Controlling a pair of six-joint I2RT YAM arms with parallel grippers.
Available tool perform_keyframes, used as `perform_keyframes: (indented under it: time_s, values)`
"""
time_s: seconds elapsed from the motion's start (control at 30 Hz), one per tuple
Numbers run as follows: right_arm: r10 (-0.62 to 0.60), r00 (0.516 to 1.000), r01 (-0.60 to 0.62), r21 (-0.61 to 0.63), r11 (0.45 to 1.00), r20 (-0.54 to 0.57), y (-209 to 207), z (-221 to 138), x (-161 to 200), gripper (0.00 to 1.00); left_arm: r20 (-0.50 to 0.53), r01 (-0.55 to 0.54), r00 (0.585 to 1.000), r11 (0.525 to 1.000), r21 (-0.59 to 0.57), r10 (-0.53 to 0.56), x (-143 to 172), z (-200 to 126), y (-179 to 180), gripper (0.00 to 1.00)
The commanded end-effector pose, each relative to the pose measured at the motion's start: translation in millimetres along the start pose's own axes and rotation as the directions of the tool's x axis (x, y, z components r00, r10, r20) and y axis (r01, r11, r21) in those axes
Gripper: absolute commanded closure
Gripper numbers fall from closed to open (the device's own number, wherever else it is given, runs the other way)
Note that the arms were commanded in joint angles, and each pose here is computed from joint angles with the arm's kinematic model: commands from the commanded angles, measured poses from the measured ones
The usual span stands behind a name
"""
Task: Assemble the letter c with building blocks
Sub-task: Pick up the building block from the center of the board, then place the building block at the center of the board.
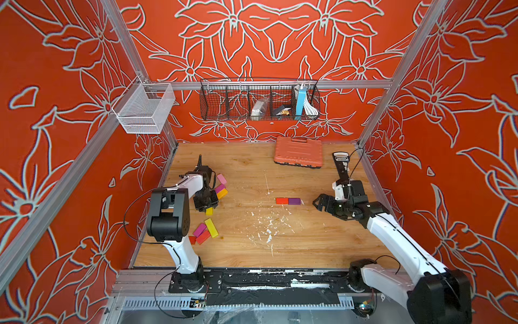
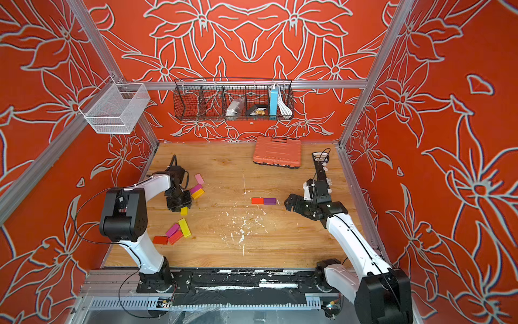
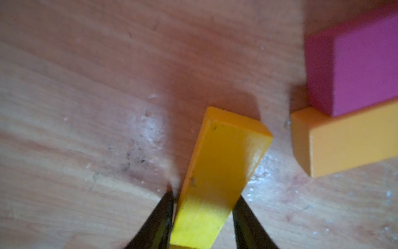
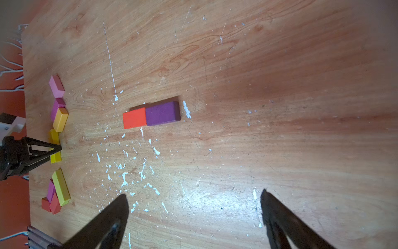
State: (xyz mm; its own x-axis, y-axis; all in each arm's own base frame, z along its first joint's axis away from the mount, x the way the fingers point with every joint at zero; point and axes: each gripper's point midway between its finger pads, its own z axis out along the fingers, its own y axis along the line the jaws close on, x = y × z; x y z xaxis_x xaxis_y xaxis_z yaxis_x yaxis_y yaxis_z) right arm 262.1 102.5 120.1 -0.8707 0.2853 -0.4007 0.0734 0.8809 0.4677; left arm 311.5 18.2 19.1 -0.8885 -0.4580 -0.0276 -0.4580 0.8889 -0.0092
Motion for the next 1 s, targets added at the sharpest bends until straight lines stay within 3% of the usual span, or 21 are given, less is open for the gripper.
perform_keyframes:
  time_s: [0.0,0.33,0.5,0.73,0.97]
  values:
    - [0.007,1.0,-0.007,0.013,1.0,0.007,-4,-2,0,0.02,-0.02,-0.017,1.0,1.0,-0.007,0.017,3,1,-2,0.64]
    - [0.013,1.0,-0.014,0.01,1.0,0.004,-3,0,-1,0.02,0.041,-0.015,0.999,0.999,0.046,0.013,0,-29,-7,0.74]
    - [0.014,1.0,-0.014,0.011,1.0,0.002,-4,2,-1,0.02,0.099,-0.022,0.995,0.984,0.178,0.004,6,-65,-30,0.76]
    - [0.02,1.0,-0.02,0.019,1.0,-0.012,-7,5,2,0.02,0.177,-0.165,0.977,0.944,0.285,0.118,40,-109,-93,0.76]
    - [0.024,0.999,-0.024,0.032,0.999,-0.02,-11,6,7,0.02,0.193,-0.325,0.942,0.889,0.321,0.275,106,-108,-171,0.76]
